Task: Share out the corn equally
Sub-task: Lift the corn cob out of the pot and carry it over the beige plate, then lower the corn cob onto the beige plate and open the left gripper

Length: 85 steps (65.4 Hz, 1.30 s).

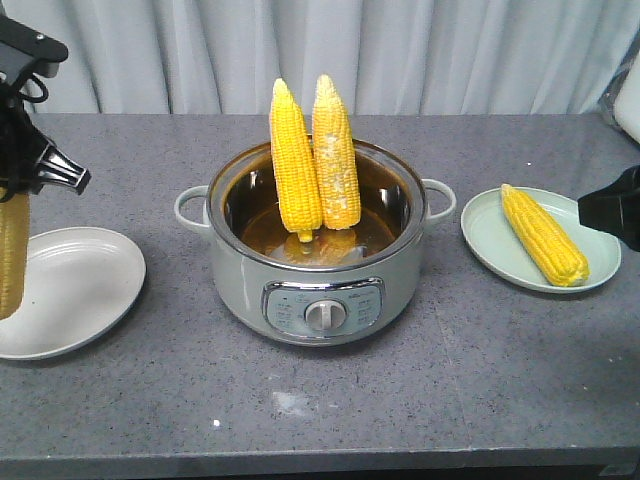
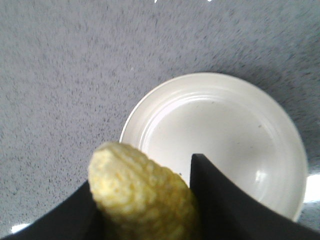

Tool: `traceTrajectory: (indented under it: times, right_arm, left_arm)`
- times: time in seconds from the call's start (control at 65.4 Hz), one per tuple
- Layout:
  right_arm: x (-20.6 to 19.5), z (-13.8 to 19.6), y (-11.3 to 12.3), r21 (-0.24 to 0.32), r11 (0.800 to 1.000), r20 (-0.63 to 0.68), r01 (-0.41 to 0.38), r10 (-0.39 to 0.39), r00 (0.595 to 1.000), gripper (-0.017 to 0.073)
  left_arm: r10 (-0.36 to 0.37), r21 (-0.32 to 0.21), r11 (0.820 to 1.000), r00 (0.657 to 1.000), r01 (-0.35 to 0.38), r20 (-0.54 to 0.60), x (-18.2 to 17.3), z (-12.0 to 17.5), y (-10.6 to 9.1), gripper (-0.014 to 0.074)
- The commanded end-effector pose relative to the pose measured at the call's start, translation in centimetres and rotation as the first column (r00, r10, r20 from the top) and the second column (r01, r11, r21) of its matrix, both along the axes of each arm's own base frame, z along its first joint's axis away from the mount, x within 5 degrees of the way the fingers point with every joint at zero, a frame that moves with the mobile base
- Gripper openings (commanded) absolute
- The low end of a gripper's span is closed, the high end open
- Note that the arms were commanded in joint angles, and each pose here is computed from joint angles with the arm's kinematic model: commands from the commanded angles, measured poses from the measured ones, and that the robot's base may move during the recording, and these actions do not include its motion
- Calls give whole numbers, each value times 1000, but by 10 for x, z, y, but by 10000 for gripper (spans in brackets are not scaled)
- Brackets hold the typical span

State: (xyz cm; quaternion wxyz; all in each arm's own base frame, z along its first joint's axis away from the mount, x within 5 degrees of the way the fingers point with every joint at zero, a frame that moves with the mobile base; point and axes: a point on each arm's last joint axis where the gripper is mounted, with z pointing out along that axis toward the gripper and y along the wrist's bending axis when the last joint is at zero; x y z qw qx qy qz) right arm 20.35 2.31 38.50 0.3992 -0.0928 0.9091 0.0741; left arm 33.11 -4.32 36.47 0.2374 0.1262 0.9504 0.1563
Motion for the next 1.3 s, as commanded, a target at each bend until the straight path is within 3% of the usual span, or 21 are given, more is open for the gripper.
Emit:
traceTrajectory:
  times: [0.0,0.275,0.551,0.749,0.964,1.178,1.285]
  right_arm:
    - [-2,14,0,9,1000,90,5,-5,996,417]
    - [-2,14,0,9,1000,90,5,-5,996,417]
    - [-2,14,0,9,1000,91,5,-6,996,417]
    - [-2,14,0,9,1000,91,5,-6,996,417]
    - [-2,14,0,9,1000,91,5,-6,996,417]
    - [-2,14,0,9,1000,91,5,-6,996,417]
    - [-2,14,0,9,1000,91,5,-6,996,417]
  left_arm:
    - [8,-8,1000,998,-7,66,2,14,11,244]
    - [-12,-60,998,999,14,38,23,-8,14,245]
    - [-25,-48,999,1000,25,-11,44,-37,11,250]
    - [-29,-46,999,999,27,-43,54,-53,9,368]
    - [-32,-52,998,999,30,-34,55,-54,9,525]
    - [-37,-61,997,999,36,-2,51,-44,8,533]
    - [-43,-145,988,995,56,88,41,-22,3,533]
